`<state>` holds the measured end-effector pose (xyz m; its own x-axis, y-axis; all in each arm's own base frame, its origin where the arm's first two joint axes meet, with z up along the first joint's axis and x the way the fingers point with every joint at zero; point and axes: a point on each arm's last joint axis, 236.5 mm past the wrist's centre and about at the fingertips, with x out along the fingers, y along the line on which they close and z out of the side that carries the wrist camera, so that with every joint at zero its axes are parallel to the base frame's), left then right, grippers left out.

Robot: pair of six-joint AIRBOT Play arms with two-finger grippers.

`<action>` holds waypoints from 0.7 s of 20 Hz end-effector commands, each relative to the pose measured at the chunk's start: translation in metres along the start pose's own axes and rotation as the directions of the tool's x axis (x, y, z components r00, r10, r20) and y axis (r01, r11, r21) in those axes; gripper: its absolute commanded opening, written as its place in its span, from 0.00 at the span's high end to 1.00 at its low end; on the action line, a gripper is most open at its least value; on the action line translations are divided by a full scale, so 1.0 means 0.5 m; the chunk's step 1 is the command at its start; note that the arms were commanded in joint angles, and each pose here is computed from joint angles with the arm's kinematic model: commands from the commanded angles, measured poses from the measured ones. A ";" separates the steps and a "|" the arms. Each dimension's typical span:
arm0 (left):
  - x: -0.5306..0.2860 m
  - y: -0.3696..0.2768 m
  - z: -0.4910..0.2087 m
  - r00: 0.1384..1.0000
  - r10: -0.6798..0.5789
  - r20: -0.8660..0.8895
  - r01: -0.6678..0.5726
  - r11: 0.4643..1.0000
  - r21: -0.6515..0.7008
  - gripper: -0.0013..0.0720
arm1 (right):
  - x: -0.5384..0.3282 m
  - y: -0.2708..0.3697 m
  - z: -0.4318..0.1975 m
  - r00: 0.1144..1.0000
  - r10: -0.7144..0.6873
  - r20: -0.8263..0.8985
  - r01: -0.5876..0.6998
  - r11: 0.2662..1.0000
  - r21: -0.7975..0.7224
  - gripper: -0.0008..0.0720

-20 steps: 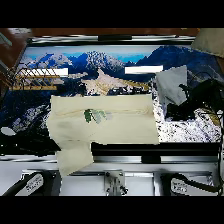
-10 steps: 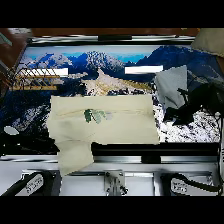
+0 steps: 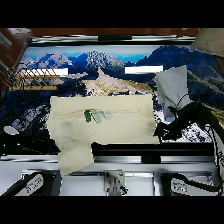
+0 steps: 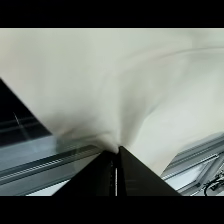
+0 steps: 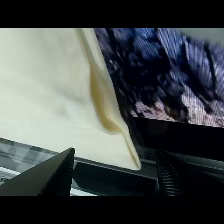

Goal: Fold the shirts.

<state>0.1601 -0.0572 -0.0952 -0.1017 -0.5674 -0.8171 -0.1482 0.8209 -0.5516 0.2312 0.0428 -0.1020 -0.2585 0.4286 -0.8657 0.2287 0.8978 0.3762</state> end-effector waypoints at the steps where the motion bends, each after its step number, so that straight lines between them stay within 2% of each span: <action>1: -0.001 -0.007 0.003 1.000 -0.014 0.007 0.014 1.000 -0.001 0.93 | 0.017 0.005 0.007 0.999 0.023 0.025 -0.024 0.999 0.023 0.13; 4: -0.001 -0.009 0.004 1.000 -0.017 0.009 0.018 1.000 -0.001 0.93 | 0.025 0.015 0.006 0.999 0.027 0.019 -0.027 1.000 0.013 0.15; 5: -0.001 -0.010 0.005 1.000 -0.021 0.011 0.021 1.000 -0.002 0.93 | 0.031 0.017 0.003 1.000 0.020 0.009 -0.020 1.000 0.005 0.25; 9: -0.015 -0.021 0.016 0.999 -0.030 0.026 0.029 0.999 0.039 0.93 | 0.042 0.040 0.009 1.000 0.019 0.016 -0.018 0.999 -0.046 0.83; 10: -0.028 -0.027 0.023 0.999 -0.031 0.029 0.029 0.997 0.075 0.93 | 0.040 0.043 0.014 1.000 0.018 0.023 -0.016 0.997 -0.071 0.88; 14: -0.121 -0.051 0.105 0.990 0.005 0.143 -0.030 0.984 0.174 0.93 | -0.018 0.063 0.088 0.989 0.013 0.150 0.014 0.985 -0.174 0.88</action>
<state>0.1960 -0.0505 -0.0636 -0.0222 -0.5693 -0.8218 -0.0391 0.8219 -0.5683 0.2565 0.0641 -0.1077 -0.1812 0.4281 -0.8854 0.1283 0.9029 0.4103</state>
